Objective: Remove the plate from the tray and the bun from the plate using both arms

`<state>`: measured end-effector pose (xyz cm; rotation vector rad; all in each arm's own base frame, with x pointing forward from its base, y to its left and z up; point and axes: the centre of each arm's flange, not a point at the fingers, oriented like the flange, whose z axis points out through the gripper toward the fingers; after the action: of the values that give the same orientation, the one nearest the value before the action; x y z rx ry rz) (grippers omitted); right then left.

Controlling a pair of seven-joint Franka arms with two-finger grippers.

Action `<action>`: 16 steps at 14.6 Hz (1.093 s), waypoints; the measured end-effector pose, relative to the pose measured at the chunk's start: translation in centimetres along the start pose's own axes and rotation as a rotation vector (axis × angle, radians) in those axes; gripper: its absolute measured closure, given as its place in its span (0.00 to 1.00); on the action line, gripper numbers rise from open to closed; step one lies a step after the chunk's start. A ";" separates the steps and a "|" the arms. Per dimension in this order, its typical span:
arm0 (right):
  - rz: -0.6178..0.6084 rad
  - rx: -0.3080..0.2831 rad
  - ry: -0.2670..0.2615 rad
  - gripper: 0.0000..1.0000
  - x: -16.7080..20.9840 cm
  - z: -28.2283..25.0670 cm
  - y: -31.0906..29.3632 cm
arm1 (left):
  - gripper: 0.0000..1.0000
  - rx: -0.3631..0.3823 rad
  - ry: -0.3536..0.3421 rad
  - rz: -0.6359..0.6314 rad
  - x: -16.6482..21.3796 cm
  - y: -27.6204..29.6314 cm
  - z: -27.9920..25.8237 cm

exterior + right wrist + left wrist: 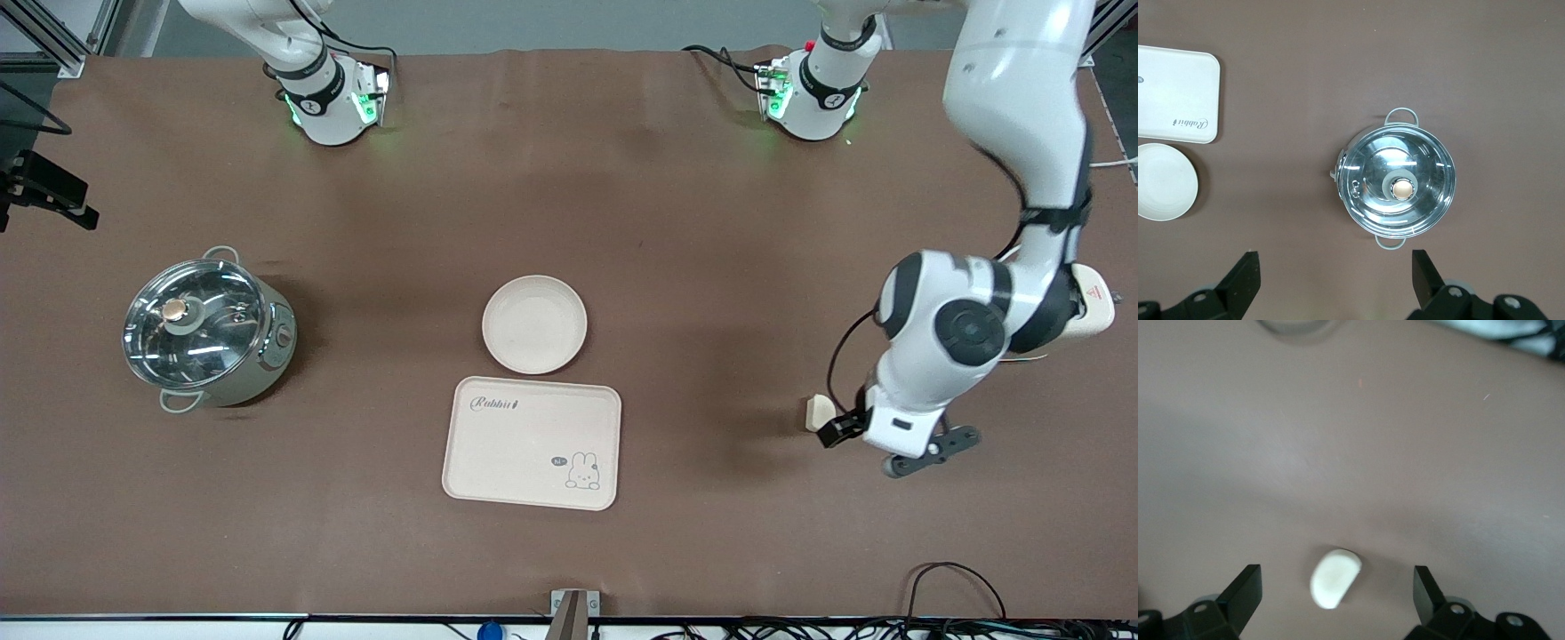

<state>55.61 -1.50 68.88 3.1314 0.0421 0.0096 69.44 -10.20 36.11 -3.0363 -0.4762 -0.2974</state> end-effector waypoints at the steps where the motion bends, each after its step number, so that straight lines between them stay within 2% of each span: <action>1: 0.001 0.000 0.000 0.00 0.0 0.0 0.0 | 0.00 0.004 0.014 0.042 0.6 -1.2 -2.6; 3: 0.001 0.000 0.000 0.00 0.0 0.0 0.1 | 0.00 0.017 0.027 0.129 1.2 -3.6 -7.4; 5: 0.001 0.000 -0.001 0.00 0.0 0.0 0.1 | 0.00 0.008 0.018 0.153 0.6 -4.8 -12.5; 7: 0.003 0.000 -0.002 0.00 0.0 0.1 0.1 | 0.00 0.013 -0.023 0.155 -1.0 -5.2 -18.0; 10: 0.010 -0.001 -0.003 0.00 0.0 0.1 0.5 | 0.00 0.041 -0.096 0.223 -3.5 -5.8 -25.4; 16: 0.015 0.000 -0.008 0.00 0.0 0.4 0.8 | 0.00 -0.016 -0.125 0.363 -5.1 -8.3 -30.8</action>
<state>55.62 -2.28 68.51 3.1311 0.0187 -0.0034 56.54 -6.34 65.45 -3.0860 0.0776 -0.0923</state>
